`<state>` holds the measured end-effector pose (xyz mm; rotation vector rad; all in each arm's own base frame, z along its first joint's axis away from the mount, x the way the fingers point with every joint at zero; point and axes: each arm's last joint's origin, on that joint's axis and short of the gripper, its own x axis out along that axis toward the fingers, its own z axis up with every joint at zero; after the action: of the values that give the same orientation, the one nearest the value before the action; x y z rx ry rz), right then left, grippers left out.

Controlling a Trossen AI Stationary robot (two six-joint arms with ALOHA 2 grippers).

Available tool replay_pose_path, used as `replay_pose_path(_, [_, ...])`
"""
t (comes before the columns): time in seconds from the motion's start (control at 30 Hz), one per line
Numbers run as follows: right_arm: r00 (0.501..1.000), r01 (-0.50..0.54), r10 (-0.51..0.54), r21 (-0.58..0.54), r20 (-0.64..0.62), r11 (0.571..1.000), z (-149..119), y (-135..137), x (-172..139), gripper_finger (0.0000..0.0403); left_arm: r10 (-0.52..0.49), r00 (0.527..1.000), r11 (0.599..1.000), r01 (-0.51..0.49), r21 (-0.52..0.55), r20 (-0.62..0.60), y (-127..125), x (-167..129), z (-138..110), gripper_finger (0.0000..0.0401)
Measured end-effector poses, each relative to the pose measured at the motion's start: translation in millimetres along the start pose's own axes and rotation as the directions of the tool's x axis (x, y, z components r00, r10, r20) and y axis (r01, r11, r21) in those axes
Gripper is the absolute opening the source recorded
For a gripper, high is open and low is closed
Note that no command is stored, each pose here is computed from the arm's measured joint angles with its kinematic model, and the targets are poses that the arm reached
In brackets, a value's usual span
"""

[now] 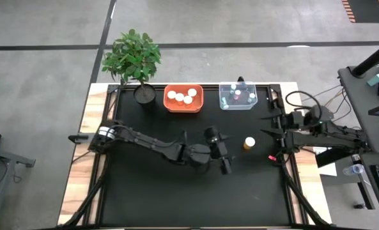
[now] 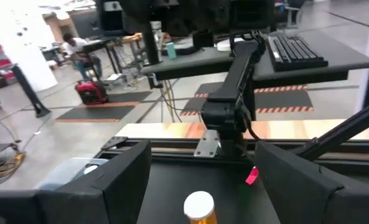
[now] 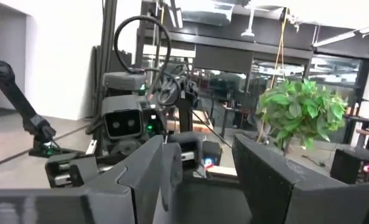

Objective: Pick and place medicine bottles into bin by pill shape (circle, oval)
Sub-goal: Put the orange pill bottle into the orange bin

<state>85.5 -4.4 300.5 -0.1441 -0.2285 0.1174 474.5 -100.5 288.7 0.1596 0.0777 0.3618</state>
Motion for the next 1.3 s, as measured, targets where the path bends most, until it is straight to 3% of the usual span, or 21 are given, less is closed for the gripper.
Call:
replay_pose_path(0.47, [0.998,0.004,-0.005,0.009,0.06,1.0,8.4,6.6,-26.7,0.0185,-0.075,0.995,0.997,0.077,0.028,-0.073,-1.7,73.3,-46.3,0.027])
replay_pose_path(0.63, [0.998,0.005,-0.006,0.016,0.069,1.0,9.2,7.2,-28.9,0.0185,-0.164,0.983,0.986,0.162,-0.023,-0.077,-8.2,97.7,-72.5,0.027])
replay_pose_path(0.9, [0.999,0.003,-0.005,0.039,0.049,0.999,7.1,7.3,-28.5,0.0185,-0.142,0.985,0.99,0.141,-0.021,-0.094,-1.6,112.8,-92.1,0.027])
replay_pose_path(1.2, [0.999,0.003,-0.005,0.04,0.048,0.999,6.9,7.3,-28.6,0.0185,-0.132,0.987,0.991,0.13,-0.025,-0.092,7.0,117.5,-94.3,0.027])
replay_pose_path(1.3, [0.999,0.003,-0.005,0.04,0.048,0.999,7.0,7.3,-28.5,0.0185,-0.174,0.982,0.984,0.172,-0.036,-0.073,12.8,120.8,-93.8,0.027])
